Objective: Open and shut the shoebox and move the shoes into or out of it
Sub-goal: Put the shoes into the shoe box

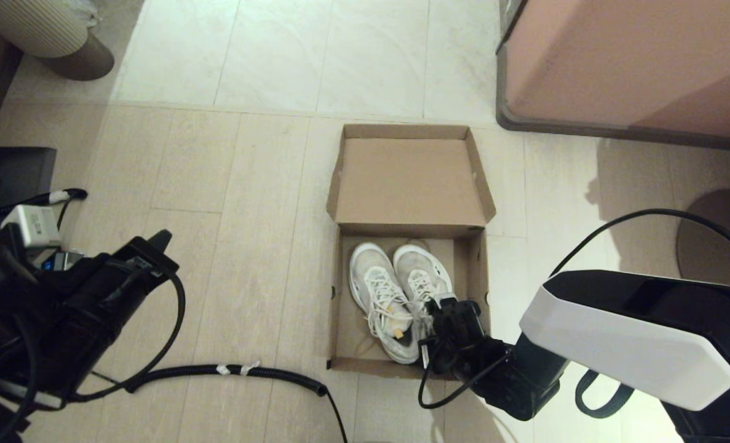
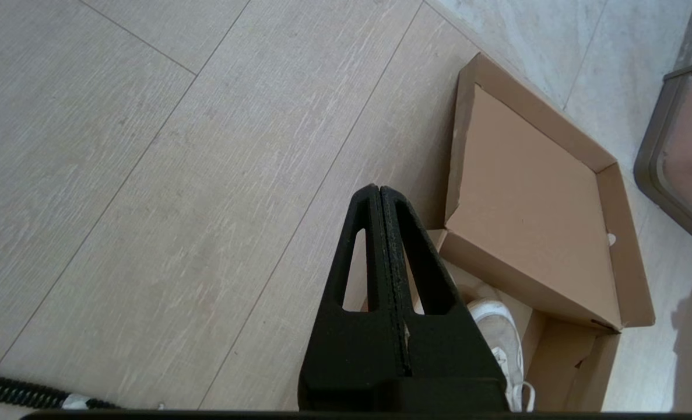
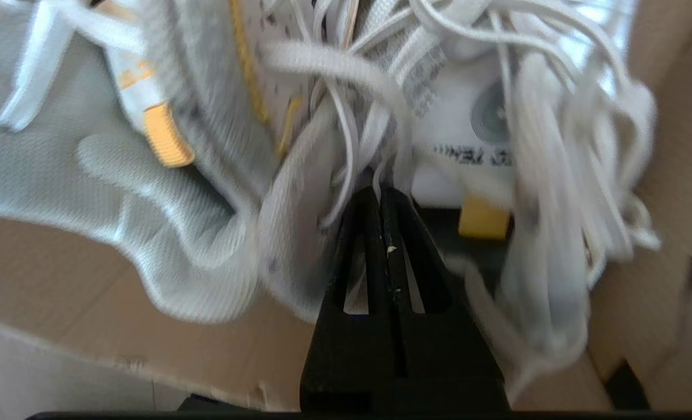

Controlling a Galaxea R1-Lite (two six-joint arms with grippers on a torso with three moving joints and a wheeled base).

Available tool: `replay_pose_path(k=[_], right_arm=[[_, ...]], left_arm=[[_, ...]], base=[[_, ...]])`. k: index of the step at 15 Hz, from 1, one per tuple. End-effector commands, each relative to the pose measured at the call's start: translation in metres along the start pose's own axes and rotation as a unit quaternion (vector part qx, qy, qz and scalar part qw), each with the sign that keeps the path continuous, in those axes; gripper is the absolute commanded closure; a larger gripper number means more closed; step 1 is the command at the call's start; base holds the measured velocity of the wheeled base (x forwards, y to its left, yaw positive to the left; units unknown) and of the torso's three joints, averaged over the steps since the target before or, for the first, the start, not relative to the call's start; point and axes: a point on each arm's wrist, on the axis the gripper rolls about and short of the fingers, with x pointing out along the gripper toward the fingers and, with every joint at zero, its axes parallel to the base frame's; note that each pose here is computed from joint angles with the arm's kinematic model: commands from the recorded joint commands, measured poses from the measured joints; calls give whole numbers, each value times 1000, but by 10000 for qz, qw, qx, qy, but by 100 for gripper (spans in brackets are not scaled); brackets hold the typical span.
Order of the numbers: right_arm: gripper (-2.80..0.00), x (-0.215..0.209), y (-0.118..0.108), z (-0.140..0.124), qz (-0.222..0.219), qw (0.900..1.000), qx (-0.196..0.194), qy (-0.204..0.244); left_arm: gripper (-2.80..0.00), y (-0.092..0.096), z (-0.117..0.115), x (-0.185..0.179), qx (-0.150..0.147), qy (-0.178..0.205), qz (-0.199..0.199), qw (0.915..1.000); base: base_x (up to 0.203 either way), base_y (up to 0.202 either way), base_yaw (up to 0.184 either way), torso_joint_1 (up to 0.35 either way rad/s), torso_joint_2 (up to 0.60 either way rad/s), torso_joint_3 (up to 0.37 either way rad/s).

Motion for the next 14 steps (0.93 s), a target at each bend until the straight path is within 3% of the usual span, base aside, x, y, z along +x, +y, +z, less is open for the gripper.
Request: replay_pose_path(k=[1,11,14], right_arm=[[0,8,2,-5,-29,9999,-39,129],[0,-16,-9,-25,-127,9963,-490,689],[0,-29,-12,-20,-116,9967,-449,660]], left_arm=[[0,0,1,0,-32,-44,-12,10000],[0,-1,2,-1,-45,-69,-16,10000],[0,0,-1,2,-40,-16,0,10000]], base=[[0,0,0,0,0,0],[0,0,0,0,0,0],[0,0,0,0,0,0]])
